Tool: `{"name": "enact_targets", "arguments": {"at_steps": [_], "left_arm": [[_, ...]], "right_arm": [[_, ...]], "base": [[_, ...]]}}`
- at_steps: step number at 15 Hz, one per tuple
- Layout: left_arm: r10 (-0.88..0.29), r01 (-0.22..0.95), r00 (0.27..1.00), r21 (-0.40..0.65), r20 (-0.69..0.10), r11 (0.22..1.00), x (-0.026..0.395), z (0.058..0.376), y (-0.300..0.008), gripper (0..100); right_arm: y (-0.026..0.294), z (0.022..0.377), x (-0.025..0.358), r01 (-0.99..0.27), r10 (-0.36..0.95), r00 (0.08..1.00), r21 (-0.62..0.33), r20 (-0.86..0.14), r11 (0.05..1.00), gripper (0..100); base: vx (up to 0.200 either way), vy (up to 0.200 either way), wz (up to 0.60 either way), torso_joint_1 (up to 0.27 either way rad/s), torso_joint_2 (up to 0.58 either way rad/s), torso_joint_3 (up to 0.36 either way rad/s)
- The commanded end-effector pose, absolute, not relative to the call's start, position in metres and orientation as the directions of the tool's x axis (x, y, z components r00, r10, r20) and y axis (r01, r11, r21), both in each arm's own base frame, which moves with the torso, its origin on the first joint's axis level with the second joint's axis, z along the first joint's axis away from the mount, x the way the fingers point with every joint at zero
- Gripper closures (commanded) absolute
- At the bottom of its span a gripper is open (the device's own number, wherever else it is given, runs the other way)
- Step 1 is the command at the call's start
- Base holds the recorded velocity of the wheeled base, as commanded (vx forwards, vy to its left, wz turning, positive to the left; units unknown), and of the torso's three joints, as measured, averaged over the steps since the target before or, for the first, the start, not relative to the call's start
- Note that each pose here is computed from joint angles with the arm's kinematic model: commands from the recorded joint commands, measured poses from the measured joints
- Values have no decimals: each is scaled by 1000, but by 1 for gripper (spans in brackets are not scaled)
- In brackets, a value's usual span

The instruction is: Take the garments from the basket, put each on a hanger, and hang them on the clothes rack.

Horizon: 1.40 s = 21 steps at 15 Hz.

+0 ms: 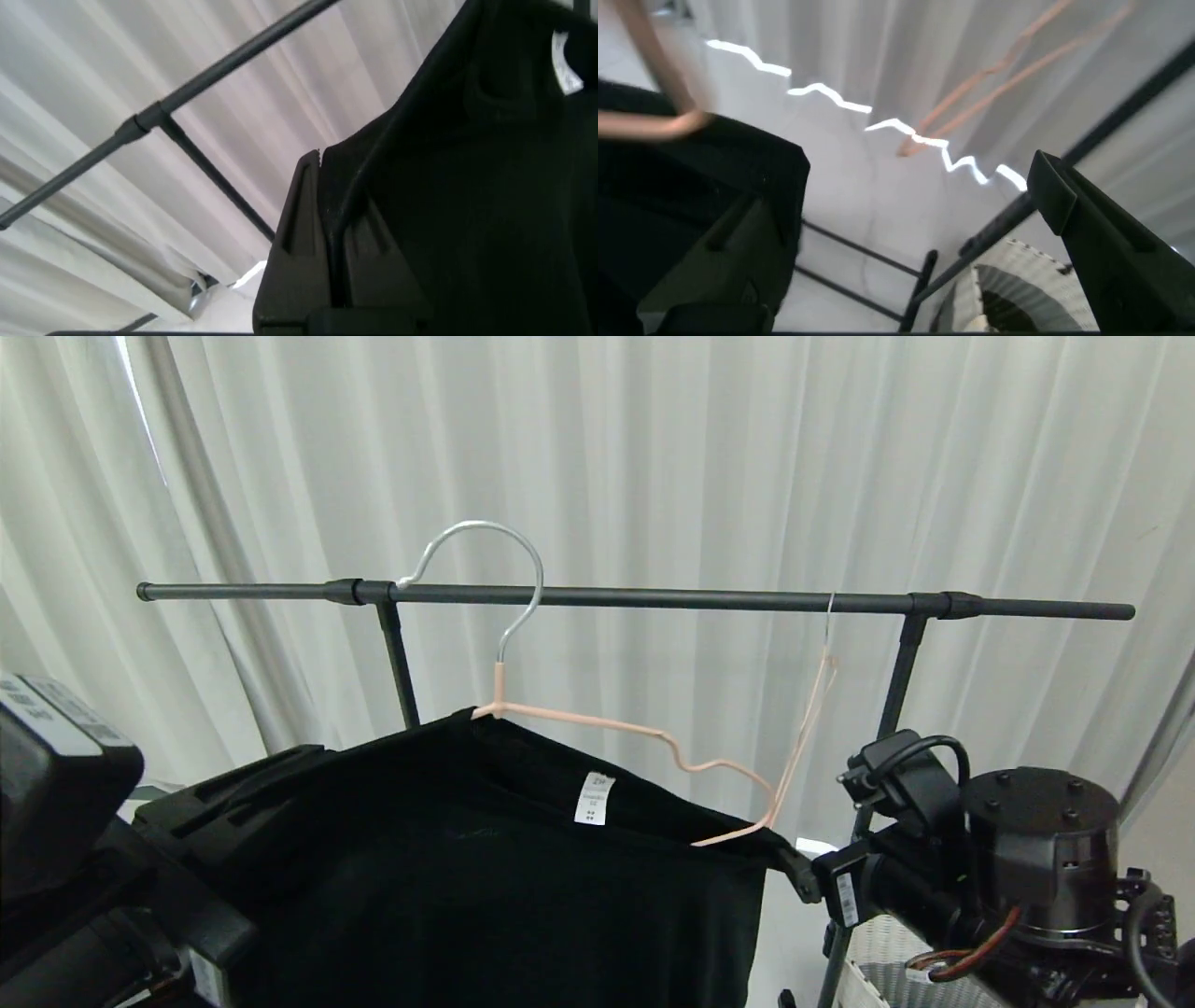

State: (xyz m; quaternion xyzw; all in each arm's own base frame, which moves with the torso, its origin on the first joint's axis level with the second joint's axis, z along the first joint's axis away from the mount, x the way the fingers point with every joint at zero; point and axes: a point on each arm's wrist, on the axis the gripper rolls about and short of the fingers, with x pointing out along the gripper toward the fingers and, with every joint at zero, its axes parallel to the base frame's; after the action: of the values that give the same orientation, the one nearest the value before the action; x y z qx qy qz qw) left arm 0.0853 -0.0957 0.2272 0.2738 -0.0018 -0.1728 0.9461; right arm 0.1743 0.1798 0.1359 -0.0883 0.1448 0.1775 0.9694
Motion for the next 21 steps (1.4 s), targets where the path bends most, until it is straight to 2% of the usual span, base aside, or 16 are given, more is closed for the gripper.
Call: {"name": "enact_targets", "arguments": {"at_steps": [1, 6, 9, 14, 21], "left_arm": [[-326, 336, 938, 532, -116, 777, 80, 214, -89, 100], [-274, 334, 941, 650, -196, 682, 74, 178, -75, 100], [-254, 328, 945, 652, -208, 684, 78, 178, -78, 100], [-245, 298, 954, 588, -171, 752, 81, 191, -81, 100], [-257, 315, 949, 595, -182, 740, 78, 187, -81, 100]], "right_arm": [[169, 145, 178, -328, 288, 915, -105, -282, 939, 0], [164, 154, 173, -333, 300, 921, -105, -250, 937, 0], [172, 157, 160, -397, 363, 900, -111, -241, 911, 0], [197, 140, 108, -616, 560, 772, -137, -301, 775, 0], [196, 156, 90, -703, 666, 705, -126, -243, 700, 0]], "base": [[0, 0, 0, 0, 0, 0], [0, 0, 0, 0, 0, 0], [0, 0, 0, 0, 0, 0], [0, 0, 0, 0, 0, 0], [0, 0, 0, 0, 0, 0]]}}
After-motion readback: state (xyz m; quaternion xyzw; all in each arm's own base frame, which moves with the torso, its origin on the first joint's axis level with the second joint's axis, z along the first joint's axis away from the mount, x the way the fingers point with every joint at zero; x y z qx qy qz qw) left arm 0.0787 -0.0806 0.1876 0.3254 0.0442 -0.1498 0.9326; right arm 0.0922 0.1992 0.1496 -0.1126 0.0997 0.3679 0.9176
